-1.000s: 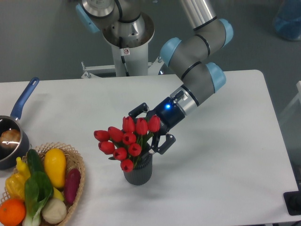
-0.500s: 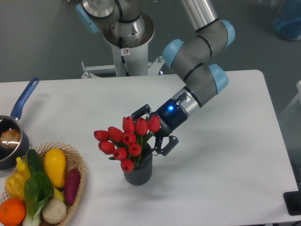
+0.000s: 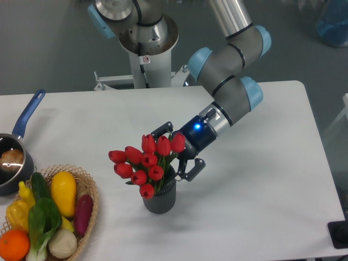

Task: Pick up the flowers from the vase
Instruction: 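Position the gripper fingers around the tulip stems at the vase mouth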

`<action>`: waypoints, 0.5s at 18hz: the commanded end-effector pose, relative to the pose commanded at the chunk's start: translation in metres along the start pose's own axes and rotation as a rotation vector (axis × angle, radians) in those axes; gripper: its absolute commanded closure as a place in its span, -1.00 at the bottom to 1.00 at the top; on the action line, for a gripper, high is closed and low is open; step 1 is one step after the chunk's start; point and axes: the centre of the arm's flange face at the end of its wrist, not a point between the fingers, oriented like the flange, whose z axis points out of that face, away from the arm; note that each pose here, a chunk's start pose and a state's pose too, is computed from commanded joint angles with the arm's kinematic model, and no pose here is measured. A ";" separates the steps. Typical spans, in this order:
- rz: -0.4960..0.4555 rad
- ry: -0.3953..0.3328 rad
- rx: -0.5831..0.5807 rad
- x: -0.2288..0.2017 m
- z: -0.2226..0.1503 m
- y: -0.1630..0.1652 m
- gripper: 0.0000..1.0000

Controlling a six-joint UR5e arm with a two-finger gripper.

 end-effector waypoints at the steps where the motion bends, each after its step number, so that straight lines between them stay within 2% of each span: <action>1: -0.009 -0.002 0.008 0.000 -0.001 0.001 -1.00; 9: -0.042 -0.009 0.062 -0.001 0.000 0.010 -1.00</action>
